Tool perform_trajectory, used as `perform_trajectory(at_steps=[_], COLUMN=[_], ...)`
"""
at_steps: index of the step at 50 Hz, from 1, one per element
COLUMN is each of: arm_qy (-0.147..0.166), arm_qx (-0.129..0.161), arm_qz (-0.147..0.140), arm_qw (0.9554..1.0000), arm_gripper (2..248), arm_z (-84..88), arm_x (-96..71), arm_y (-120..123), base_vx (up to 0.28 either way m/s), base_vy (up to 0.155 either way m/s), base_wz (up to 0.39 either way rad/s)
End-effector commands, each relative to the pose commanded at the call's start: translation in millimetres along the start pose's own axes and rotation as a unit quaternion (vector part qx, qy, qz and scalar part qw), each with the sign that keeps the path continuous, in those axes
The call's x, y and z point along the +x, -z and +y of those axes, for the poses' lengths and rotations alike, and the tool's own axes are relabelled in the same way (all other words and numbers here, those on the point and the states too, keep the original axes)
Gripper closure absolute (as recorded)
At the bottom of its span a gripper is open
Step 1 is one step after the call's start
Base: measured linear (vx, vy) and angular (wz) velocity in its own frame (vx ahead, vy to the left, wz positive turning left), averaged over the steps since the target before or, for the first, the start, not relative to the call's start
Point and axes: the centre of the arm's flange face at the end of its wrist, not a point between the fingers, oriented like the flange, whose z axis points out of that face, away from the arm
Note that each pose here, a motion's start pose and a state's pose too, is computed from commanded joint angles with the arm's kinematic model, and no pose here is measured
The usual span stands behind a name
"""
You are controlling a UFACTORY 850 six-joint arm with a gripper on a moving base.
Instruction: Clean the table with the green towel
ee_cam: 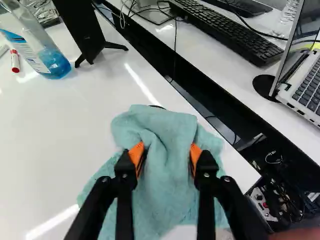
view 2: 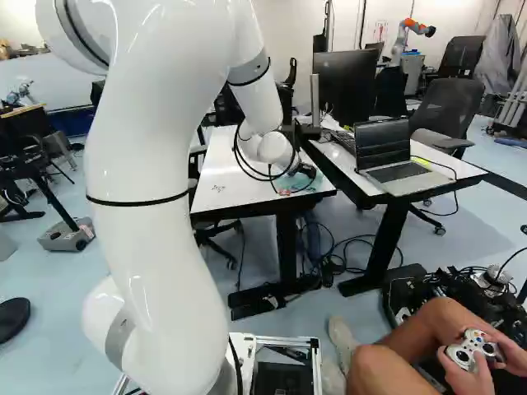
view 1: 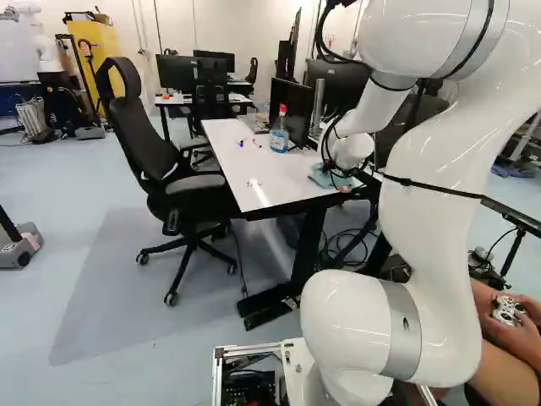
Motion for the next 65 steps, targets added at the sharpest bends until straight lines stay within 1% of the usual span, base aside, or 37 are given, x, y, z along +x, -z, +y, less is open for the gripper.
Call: perform_trajectory(at_steps=[1, 2, 7, 8, 12, 13, 23, 30, 41, 58, 65], arm_qy=[0.000, 0.000, 0.000, 0.000, 0.000, 0.000, 0.000, 0.000, 0.002, 0.007, 0.010], arm_qx=[0.000, 0.000, 0.000, 0.000, 0.000, 0.000, 0.000, 0.000, 0.002, 0.009, 0.013], arm_qz=[0.000, 0.000, 0.000, 0.000, 0.000, 0.000, 0.000, 0.005, 0.017, 0.037, 0.039], arm_qw=[1.0000, 1.0000, 1.0000, 1.0000, 1.0000, 1.0000, 1.0000, 1.0000, 0.9998, 0.9993, 0.9991], arm_gripper=[112, 148, 148, 181, 181, 197, 199, 199, 199, 199, 199], arm_z=[0.0, 0.0, 0.0, 0.0, 0.0, 0.0, 0.0, 0.0, -2.8, -12.9, -17.7], arm_x=[0.0, 0.0, 0.0, 0.0, 0.0, 0.0, 0.1, 3.5, 15.2, 33.0, 37.5], arm_y=[0, 0, 0, 0, 0, 0, 0, 5, 9, 19, 25], base_vx=[0.000, 0.000, 0.000, 0.000, 0.000, 0.000, 0.000, 0.000, 0.000, 0.000, 0.000], base_vy=[0.000, 0.000, 0.000, 0.000, 0.000, 0.000, 0.000, 0.000, 0.000, 0.000, 0.000], base_wz=[0.000, 0.000, 0.000, 0.000, 0.000, 0.000, 0.000, 0.000, 0.000, 0.000, 0.000])
